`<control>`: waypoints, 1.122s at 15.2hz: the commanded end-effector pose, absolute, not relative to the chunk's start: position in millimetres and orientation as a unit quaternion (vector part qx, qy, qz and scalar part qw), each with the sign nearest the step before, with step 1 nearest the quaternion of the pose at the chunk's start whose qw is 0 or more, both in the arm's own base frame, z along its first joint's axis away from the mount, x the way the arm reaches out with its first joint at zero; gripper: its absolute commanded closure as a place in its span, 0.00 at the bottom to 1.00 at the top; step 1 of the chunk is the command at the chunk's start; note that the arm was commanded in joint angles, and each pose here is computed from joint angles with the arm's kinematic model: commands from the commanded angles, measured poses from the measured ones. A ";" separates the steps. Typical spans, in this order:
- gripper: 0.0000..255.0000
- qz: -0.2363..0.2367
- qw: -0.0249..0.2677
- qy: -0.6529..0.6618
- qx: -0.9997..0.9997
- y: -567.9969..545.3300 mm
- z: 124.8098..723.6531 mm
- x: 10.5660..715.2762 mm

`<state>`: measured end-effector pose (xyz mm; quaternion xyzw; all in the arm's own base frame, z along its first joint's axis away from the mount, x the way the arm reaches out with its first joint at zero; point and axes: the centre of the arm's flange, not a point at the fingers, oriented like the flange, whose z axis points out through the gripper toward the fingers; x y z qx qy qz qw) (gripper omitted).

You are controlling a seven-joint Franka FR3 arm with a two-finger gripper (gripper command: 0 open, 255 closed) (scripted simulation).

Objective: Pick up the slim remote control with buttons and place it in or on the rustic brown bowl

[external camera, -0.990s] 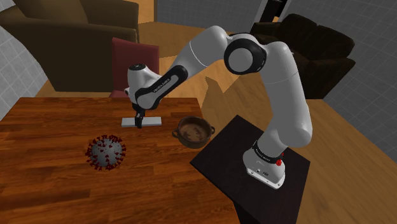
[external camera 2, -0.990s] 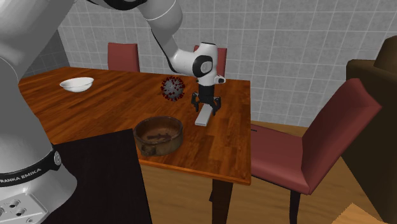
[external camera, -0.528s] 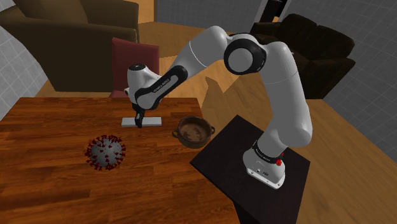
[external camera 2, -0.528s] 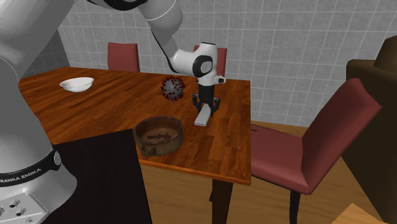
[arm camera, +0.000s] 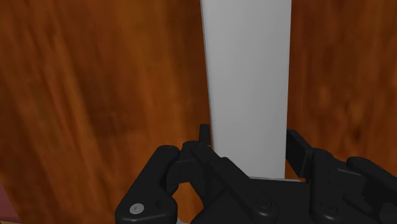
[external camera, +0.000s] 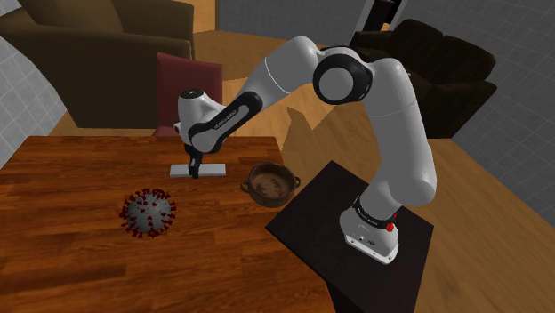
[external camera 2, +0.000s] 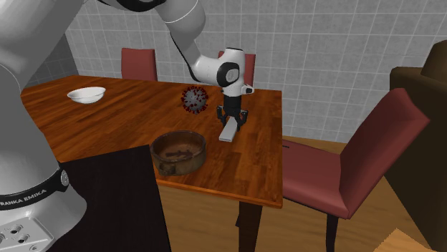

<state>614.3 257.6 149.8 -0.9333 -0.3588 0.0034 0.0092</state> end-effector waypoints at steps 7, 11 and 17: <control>1.00 0.004 0.009 -0.358 -0.934 257.1 185.9 614.2; 1.00 0.004 0.009 -0.358 -0.934 257.1 207.1 614.2; 1.00 0.004 0.009 -0.358 -0.934 257.1 238.7 614.1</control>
